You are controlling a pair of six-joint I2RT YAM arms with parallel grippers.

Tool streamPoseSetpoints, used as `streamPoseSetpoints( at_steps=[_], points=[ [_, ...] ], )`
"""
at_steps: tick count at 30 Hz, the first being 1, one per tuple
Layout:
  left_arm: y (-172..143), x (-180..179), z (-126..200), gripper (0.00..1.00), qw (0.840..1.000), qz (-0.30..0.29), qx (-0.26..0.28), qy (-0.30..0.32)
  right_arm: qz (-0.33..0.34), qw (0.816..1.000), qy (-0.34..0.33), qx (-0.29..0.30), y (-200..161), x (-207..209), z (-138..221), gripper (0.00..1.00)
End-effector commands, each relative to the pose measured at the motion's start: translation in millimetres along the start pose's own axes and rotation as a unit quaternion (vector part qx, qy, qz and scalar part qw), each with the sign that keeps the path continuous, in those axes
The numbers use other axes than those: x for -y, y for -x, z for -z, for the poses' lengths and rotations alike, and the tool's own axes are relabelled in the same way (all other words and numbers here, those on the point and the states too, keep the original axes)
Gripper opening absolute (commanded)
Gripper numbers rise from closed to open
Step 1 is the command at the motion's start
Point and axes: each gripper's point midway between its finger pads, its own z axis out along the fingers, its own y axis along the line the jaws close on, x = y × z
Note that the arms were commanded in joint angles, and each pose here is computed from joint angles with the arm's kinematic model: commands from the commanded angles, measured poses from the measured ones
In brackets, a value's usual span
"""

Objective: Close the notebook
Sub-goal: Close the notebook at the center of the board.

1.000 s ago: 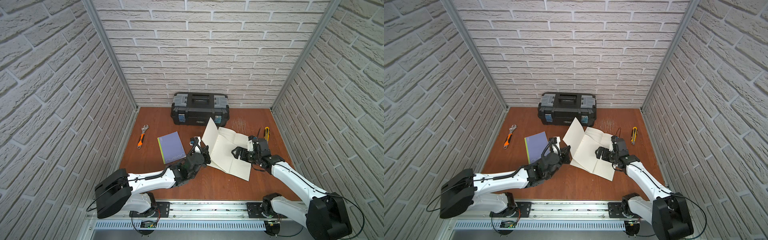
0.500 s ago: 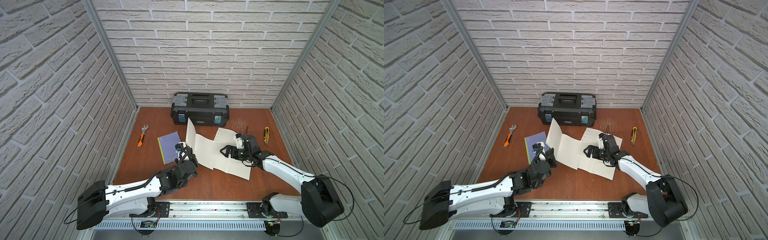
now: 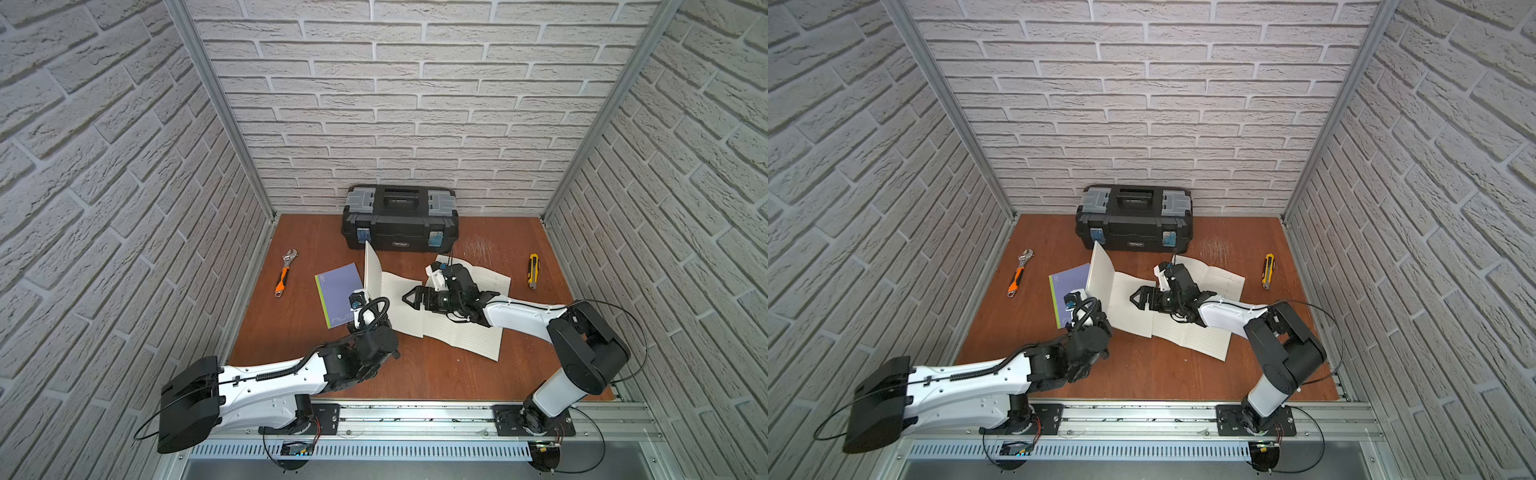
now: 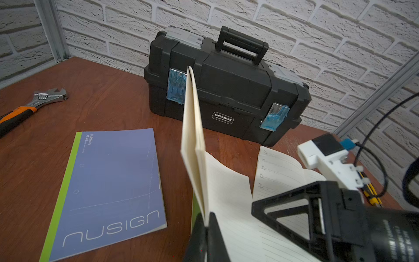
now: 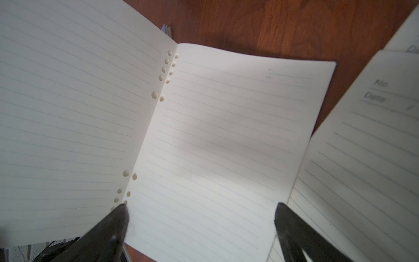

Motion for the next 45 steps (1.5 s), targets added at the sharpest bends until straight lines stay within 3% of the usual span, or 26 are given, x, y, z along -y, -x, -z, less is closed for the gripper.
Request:
streamPoseSetpoints(
  at_steps=[1,20,30,40,45],
  points=[
    [-2.1,-10.4,-0.3,0.00,1.000,0.010,0.018,0.021,0.008,0.999,0.029,0.028,17.0,-18.5,-3.7,1.00],
    [-30.2,-11.4,-5.6,0.00,1.000,-0.003,-0.008,0.013,-0.005,1.000,0.002,0.002,1.0,7.2,-37.7,1.00],
    [-58.5,27.9,-9.8,0.00,0.995,-0.023,-0.051,-0.086,-0.009,1.000,-0.002,-0.003,-3.9,14.0,-42.7,1.00],
    [-74.0,54.0,-7.4,0.14,0.985,-0.037,-0.080,-0.151,-0.005,1.000,-0.005,-0.005,-4.9,15.7,-43.2,1.00],
    [-77.9,69.7,0.9,0.31,0.974,-0.044,-0.104,-0.195,-0.004,1.000,-0.007,-0.005,-5.5,17.3,-44.3,1.00]
  ],
)
